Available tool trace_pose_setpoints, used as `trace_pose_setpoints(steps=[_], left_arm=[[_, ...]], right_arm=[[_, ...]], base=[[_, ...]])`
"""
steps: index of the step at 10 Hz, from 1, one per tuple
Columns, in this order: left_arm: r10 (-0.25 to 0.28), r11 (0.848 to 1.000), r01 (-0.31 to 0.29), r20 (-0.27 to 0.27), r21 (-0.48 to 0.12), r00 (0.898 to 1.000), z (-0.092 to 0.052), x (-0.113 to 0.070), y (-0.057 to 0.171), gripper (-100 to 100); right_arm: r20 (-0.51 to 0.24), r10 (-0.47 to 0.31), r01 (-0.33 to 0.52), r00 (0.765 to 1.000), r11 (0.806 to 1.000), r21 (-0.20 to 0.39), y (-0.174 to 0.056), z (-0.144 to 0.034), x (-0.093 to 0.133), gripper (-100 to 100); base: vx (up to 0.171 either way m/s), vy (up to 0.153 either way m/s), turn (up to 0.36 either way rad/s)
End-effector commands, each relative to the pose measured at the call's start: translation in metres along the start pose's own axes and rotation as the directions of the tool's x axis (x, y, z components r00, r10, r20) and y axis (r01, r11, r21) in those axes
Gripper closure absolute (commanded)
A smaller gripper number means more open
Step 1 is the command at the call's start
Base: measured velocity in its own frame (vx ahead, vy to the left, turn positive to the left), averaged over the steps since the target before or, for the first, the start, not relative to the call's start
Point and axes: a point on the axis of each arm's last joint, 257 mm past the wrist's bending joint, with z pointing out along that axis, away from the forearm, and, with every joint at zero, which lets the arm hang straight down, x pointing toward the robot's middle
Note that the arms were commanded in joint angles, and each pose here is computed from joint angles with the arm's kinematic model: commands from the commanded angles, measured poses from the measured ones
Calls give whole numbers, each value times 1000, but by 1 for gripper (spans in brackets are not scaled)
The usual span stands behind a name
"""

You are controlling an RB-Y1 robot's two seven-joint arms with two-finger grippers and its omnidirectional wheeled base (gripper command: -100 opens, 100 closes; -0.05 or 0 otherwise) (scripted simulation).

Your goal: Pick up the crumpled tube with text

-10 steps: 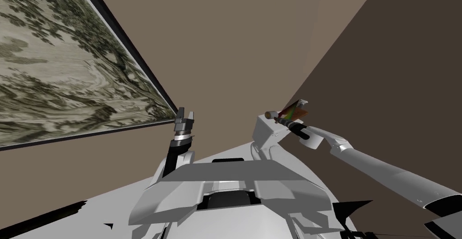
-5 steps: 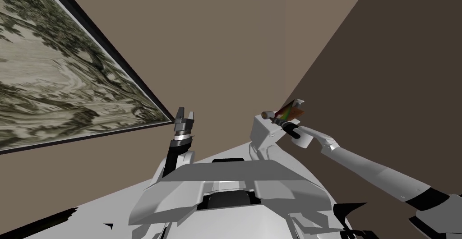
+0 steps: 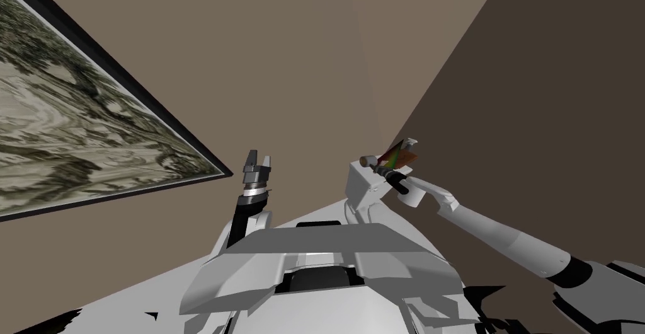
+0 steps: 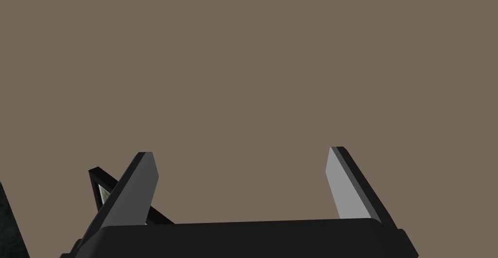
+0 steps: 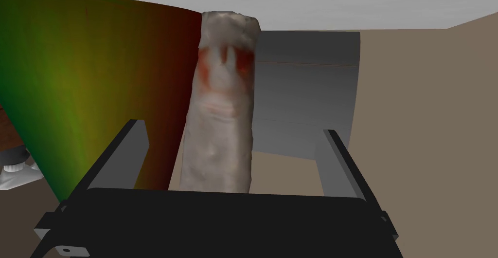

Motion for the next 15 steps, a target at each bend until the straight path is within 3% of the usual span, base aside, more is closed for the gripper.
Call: trace_pose_setpoints(steps=[1, 2, 3, 4, 5, 6, 8, 9, 11, 12, 14, 15], left_arm=[[0, 1000, 0, 0, 0, 1000, 0, 0, 0, 0], [0, 1000, 0, 0, 0, 1000, 0, 0, 0, 0], [0, 1000, 0, 0, 0, 1000, 0, 0, 0, 0], [0, 1000, 0, 0, 0, 1000, 0, 0, 0, 0], [0, 1000, 0, 0, 0, 1000, 0, 0, 0, 0], [0, 1000, 0, 0, 0, 1000, 0, 0, 0, 0], [0, 1000, 0, 0, 0, 1000, 0, 0, 0, 0], [0, 1000, 0, 0, 0, 1000, 0, 0, 0, 0], [0, 1000, 0, 0, 0, 1000, 0, 0, 0, 0], [0, 1000, 0, 0, 0, 1000, 0, 0, 0, 0], [0, 1000, 0, 0, 0, 1000, 0, 0, 0, 0], [0, 1000, 0, 0, 0, 1000, 0, 0, 0, 0]], right_arm=[[5, 2, -2, 1000, 1000, 11, 7, -3, -2, -100], [4, 2, -2, 1000, 1000, 19, 5, -3, -2, -100], [0, -6, 6, 1000, 1000, -11, 33, -5, 4, -100], [6, -3, 3, 1000, 1000, -15, 40, -8, 1, -100], [5, -3, 3, 1000, 1000, 6, 34, -8, 1, -100], [2, -10, 10, 1000, 999, -33, 63, -13, 6, -100], [6, -5, 5, 1000, 1000, -7, 63, -16, 3, -100], [5, -11, 11, 1000, 999, -50, 92, -23, 6, -100], [7, -7, 7, 1000, 1000, -21, 90, -26, 4, -100], [5, -12, 13, 1000, 998, -58, 117, -34, 6, -100], [8, -6, 7, 1000, 999, -36, 116, -38, 3, -100], [6, -13, 13, 1000, 997, -72, 141, -46, 6, -100]], base=[[15, -44, 11], [-3, -9, 10], [14, -83, -93], [27, -97, -52], [26, -47, 9], [58, -87, -82], [26, -71, -24], [38, -98, -95], [33, -64, -16], [32, -94, -94], [35, -69, -18], [21, -103, -103]])
